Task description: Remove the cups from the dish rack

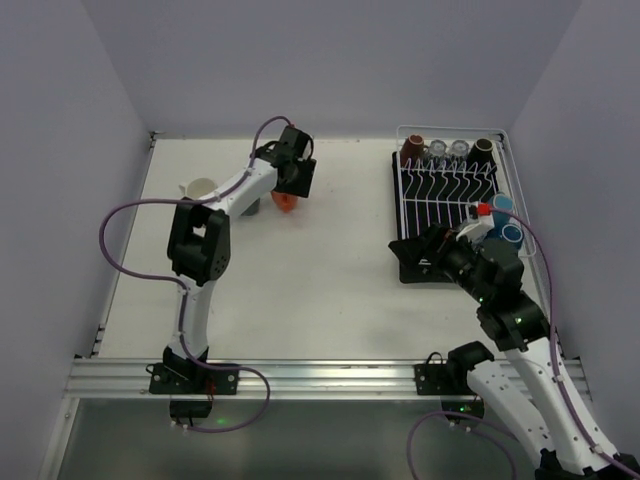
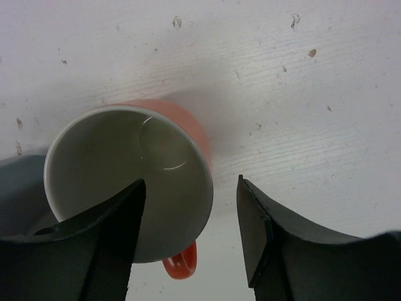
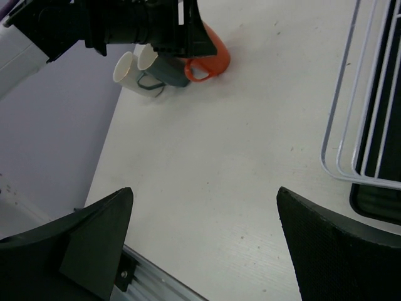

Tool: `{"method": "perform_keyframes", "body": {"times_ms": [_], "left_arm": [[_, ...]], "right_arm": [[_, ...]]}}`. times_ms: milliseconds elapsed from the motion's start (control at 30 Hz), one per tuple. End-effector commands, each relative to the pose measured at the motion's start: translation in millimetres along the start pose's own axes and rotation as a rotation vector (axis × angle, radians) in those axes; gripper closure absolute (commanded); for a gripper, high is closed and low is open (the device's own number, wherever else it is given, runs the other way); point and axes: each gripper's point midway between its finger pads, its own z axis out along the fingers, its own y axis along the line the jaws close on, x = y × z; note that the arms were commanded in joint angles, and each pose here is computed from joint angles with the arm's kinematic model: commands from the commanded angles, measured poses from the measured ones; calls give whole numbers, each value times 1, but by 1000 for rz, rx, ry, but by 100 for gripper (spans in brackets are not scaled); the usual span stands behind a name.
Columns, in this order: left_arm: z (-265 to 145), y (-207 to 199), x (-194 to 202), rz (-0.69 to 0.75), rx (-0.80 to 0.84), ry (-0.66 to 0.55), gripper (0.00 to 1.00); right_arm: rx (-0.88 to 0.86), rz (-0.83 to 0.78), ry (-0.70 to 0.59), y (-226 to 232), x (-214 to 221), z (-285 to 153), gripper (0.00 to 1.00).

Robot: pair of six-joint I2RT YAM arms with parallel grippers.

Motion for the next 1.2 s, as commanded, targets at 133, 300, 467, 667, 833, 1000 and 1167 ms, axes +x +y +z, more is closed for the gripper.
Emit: {"method": "perform_keyframes", "body": {"times_ms": [133,300,467,667,833,1000,1167], "left_arm": [[-83,-2,-66,-36,63,-212,20],[-127,-13,-88,-54,144,-312,11],[-179,-23,-95,-70,233,-414,9],[-248,-62,-51,-36,439,-521,9],[-308,-99,11,66,696,-573,9],[-318,-87,81,116,768,-565,8],[-301,-70,128,105,730,-541,6]], "right_arm": [[234,-77,-172,-22,-46,-32,5],[427,-118,-248,-48,-70,-45,14],[633,-160,-280,-79,-87,-48,25],[815,-158,-213,-122,-94,-36,35],[941,-141,-175,-160,-101,-30,20],[978,-119,-123,-182,-99,-18,15],[1026,-94,-78,-202,-95,-5,7]]}}
